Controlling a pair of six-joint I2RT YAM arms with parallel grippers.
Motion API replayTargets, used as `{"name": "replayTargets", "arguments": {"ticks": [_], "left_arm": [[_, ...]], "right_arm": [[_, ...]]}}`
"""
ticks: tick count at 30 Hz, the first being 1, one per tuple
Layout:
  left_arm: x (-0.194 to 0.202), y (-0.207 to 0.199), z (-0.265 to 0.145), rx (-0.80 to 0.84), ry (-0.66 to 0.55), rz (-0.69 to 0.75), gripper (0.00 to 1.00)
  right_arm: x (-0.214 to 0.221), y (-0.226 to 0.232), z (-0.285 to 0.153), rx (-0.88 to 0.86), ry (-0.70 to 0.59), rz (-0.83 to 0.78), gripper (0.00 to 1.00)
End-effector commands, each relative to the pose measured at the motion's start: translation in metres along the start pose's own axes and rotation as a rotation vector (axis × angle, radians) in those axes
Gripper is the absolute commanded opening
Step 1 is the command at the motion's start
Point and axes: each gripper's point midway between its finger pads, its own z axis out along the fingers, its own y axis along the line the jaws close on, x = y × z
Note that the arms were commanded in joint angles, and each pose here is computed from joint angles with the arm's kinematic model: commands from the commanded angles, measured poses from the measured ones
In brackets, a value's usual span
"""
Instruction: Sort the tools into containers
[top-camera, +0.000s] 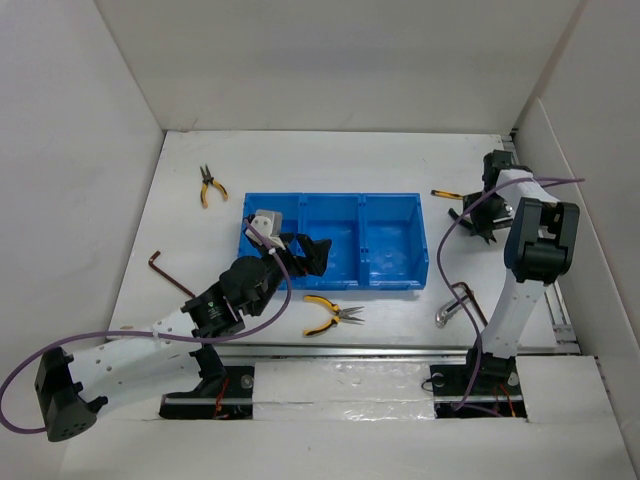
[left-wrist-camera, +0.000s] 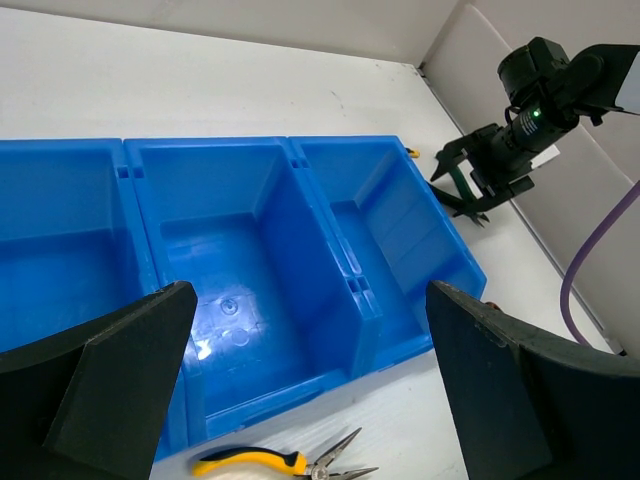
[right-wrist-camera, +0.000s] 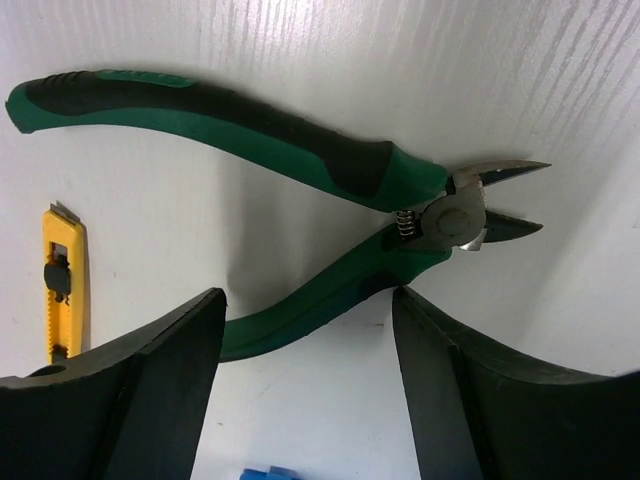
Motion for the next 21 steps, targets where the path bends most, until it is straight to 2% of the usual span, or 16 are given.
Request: {"name": "replayTargets", "arguments": {"ticks": [1, 4, 5, 7, 8, 10, 11, 14, 21], "left_arm": [[-0.028, -0.012, -0.002, 0.036, -0.070, -0.053, 0.99], [-0.028, -0.012, -0.003, 0.036, -0.073, -0.055, 0.99], [-0.030, -0.012, -0.004, 0.038, -0.076, -0.056, 0.99], [-0.030, -0.011, -0.004, 0.038, -0.076, -0.057, 0.99], [-0.030, -0.011, -0.004, 0.037, -0.078, -0.058, 0.99], [-0.031, -0.011, -0.005, 0.036, -0.080, -0.059, 0.99], [-0.030, -0.011, -0.005, 0.034, -0.079, -0.058, 0.99], [-0.031, -0.011, -0.005, 0.033, -0.081, -0.059, 0.99], [-0.030, -0.010, -0.003, 0.029, -0.079, -0.057, 0.99]], "right_arm": [[-0.005, -0.013, 0.001, 0.089, -0.003, 0.031, 0.72], [-0.007, -0.016, 0.001, 0.113, -0.017, 0.042, 0.68], [-0.006, -0.013, 0.000, 0.109, -0.025, 0.036, 0.58], [-0.006, -0.014, 0.000, 0.115, -0.026, 0.040, 0.47], [-0.006, -0.014, 0.000, 0.115, -0.027, 0.045, 0.35], [-0.003, -0.014, -0.001, 0.116, -0.027, 0.043, 0.26], [-0.003, -0.014, -0.001, 0.114, -0.031, 0.043, 0.16], [-0.002, -0.016, -0.001, 0.116, -0.028, 0.043, 0.00], [-0.005, -0.017, -0.011, 0.052, -0.028, 0.006, 0.00]]}}
